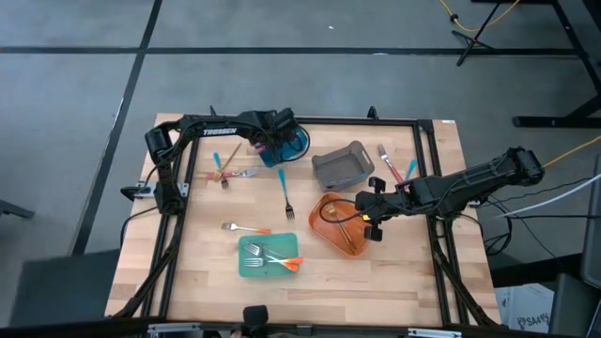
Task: Sort silverware by color (type)
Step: Put the pink fork into the blue bin, then put the orange fork into the green bin
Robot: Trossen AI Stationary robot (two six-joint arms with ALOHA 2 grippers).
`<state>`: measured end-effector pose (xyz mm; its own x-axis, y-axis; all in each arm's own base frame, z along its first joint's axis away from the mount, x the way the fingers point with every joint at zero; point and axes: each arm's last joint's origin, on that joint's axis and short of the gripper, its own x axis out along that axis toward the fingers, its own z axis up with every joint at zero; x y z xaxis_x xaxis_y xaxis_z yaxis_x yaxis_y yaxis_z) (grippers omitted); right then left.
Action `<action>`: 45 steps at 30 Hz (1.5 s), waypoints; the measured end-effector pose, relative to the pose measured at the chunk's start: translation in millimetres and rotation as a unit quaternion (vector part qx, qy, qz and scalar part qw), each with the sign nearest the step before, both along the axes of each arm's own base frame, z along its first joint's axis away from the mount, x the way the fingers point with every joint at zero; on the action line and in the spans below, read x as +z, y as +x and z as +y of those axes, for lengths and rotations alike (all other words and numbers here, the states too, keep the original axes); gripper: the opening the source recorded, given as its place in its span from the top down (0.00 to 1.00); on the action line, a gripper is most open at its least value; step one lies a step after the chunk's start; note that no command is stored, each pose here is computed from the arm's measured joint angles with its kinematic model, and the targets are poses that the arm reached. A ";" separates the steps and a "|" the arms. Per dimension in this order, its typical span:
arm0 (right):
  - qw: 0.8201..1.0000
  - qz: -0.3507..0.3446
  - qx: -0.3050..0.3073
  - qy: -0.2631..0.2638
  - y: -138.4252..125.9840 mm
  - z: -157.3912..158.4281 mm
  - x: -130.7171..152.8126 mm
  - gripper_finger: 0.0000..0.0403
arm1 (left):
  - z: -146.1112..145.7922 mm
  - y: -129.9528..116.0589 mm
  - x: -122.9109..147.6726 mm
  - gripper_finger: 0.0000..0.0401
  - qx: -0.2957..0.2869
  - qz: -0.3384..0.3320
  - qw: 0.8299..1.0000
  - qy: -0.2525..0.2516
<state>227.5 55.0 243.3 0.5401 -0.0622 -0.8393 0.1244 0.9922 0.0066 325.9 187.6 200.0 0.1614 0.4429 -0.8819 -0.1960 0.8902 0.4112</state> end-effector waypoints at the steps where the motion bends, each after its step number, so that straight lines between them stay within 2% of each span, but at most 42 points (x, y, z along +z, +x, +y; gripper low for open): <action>1: 1.000 0.000 0.000 0.000 0.0 -0.1 0.0 0.83 | -0.1 0.1 0.0 0.92 -0.009 0.004 1.000 0.001; 4: 1.000 0.000 0.000 0.000 0.0 -0.1 0.0 0.83 | -0.2 0.1 0.0 0.92 -0.034 0.016 0.999 0.005; 12: 1.000 0.000 0.000 0.000 0.0 0.0 0.0 0.83 | -0.1 0.1 0.0 0.92 -0.037 0.017 0.999 0.006; 24: 1.000 0.000 0.000 0.000 0.0 0.0 -0.1 0.83 | -0.1 0.1 0.0 0.80 -0.036 0.018 0.999 0.006; 45: 1.000 0.000 0.000 0.000 -0.1 -0.1 -0.2 0.83 | -1.8 0.9 0.0 0.79 -0.035 0.016 0.999 0.005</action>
<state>227.5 54.9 243.1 0.5393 -0.0625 -0.8398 0.1246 0.9922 0.0062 326.8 185.8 200.0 0.1640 0.4410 -0.8824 -0.1197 0.8968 0.4259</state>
